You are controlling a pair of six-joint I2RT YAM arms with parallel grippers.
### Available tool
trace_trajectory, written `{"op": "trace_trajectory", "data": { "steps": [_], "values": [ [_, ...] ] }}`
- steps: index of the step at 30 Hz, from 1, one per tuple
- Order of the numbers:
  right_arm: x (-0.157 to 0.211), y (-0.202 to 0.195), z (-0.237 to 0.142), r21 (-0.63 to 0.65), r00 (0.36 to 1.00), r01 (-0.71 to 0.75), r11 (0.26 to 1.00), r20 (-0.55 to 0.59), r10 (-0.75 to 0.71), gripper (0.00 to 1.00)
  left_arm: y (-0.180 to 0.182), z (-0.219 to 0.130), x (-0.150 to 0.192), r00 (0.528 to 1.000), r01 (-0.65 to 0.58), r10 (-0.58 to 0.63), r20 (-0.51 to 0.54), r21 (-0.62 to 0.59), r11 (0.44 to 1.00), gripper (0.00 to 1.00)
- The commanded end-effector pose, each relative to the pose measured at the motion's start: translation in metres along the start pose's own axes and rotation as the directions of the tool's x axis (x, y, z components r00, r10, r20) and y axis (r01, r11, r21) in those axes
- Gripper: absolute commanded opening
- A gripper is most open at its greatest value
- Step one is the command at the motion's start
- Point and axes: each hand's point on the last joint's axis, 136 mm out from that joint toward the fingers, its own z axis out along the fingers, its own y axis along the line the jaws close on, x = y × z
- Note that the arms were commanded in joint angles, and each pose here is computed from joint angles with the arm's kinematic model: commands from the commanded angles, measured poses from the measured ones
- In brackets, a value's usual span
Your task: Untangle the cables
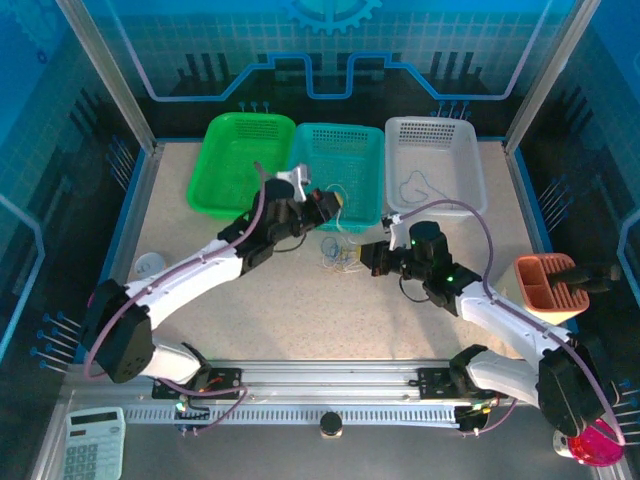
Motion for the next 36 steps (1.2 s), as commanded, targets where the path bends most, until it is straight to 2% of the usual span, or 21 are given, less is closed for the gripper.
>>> {"op": "trace_trajectory", "data": {
  "steps": [1,7,19,26,36],
  "values": [
    [-0.003,-0.007,0.003,0.008,1.0,-0.008,1.0,0.026,0.008,0.14,-0.059,-0.019,-0.024,0.996,-0.087,0.087,0.01,0.112,0.99,0.0],
    [0.001,-0.016,0.006,0.038,0.999,-0.02,0.999,0.026,0.019,0.34,-0.129,-0.03,-0.053,0.992,-0.127,0.122,0.035,0.252,0.959,0.0],
    [0.012,-0.035,0.011,0.093,0.999,-0.039,0.995,0.02,0.038,0.55,-0.217,-0.045,-0.098,0.973,-0.231,0.207,0.103,0.367,0.901,0.0],
    [0.017,-0.047,0.023,0.109,0.999,-0.052,0.993,0.012,0.051,0.6,-0.255,-0.059,-0.115,0.967,-0.254,0.217,0.134,0.425,0.869,0.0],
    [0.029,-0.069,0.047,0.14,0.995,-0.095,0.986,-0.015,0.098,0.6,-0.303,-0.093,-0.14,0.941,-0.331,0.248,0.23,0.471,0.818,0.0]
  ]
}}
